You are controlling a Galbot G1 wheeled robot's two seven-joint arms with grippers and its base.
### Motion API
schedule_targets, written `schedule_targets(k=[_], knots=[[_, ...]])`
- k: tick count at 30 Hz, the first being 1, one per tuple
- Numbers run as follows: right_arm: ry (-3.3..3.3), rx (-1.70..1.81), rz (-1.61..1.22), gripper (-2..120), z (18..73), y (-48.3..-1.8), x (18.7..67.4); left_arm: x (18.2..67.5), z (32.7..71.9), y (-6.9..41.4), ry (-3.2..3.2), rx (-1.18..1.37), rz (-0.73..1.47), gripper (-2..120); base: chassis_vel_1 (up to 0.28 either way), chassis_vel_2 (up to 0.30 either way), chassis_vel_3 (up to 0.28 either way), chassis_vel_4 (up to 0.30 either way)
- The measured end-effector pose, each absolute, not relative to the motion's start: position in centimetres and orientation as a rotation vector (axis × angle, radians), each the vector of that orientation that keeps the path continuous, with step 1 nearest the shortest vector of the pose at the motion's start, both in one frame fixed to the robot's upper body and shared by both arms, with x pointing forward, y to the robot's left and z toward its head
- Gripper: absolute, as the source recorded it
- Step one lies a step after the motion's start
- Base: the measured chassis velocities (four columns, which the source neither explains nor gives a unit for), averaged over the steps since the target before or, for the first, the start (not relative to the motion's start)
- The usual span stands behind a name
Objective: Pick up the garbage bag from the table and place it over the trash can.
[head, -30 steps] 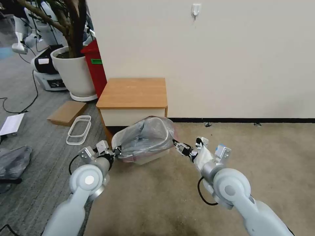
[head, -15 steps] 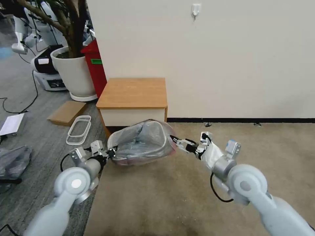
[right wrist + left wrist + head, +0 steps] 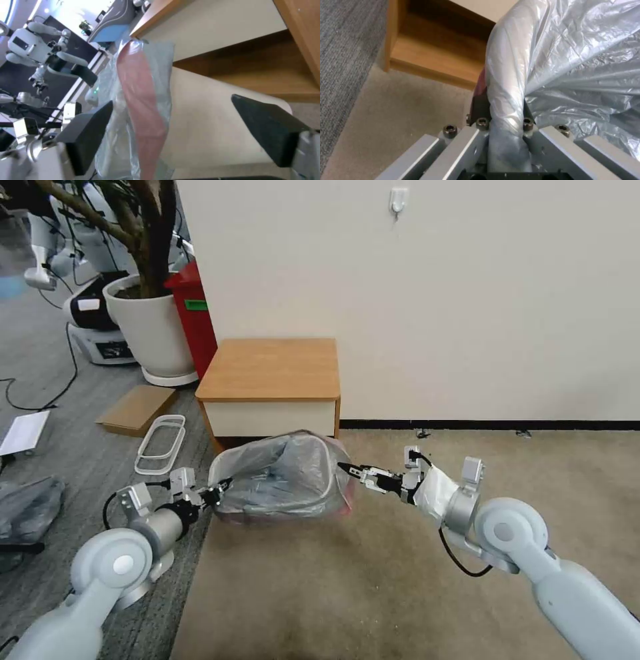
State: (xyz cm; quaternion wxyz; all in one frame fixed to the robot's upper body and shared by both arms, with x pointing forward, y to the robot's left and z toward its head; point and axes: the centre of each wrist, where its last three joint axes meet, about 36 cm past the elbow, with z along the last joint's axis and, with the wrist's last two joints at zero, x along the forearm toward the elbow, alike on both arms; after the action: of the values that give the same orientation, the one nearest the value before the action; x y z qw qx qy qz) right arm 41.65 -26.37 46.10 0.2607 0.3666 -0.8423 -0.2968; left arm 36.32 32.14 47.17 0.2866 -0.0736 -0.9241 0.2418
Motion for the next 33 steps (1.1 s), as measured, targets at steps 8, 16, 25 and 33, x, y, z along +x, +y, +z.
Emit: schedule_targets(k=[8, 16, 25, 33], knots=[[-2.289, 0.982, -0.805, 65, 45.9, -26.7, 42.0, 36.2, 47.1, 31.7, -2.466, -0.203, 0.644, 1, 0.0, 0.0, 0.0, 0.0], [-2.297, 1.002, -0.785, 35, 45.6, -26.6, 42.0, 35.7, 47.1, 31.5, -2.461, -0.206, 0.645, 1, 0.0, 0.0, 0.0, 0.0], [-2.371, 0.982, -0.672, 2, 45.0, -26.2, 42.2, 35.1, 47.1, 30.9, -2.45, -0.224, 0.642, 1, 0.0, 0.0, 0.0, 0.0], [-2.432, 0.914, -0.544, 0, 43.4, -25.8, 42.1, 34.7, 47.0, 30.5, -2.438, -0.237, 0.648, 1, 0.0, 0.0, 0.0, 0.0]])
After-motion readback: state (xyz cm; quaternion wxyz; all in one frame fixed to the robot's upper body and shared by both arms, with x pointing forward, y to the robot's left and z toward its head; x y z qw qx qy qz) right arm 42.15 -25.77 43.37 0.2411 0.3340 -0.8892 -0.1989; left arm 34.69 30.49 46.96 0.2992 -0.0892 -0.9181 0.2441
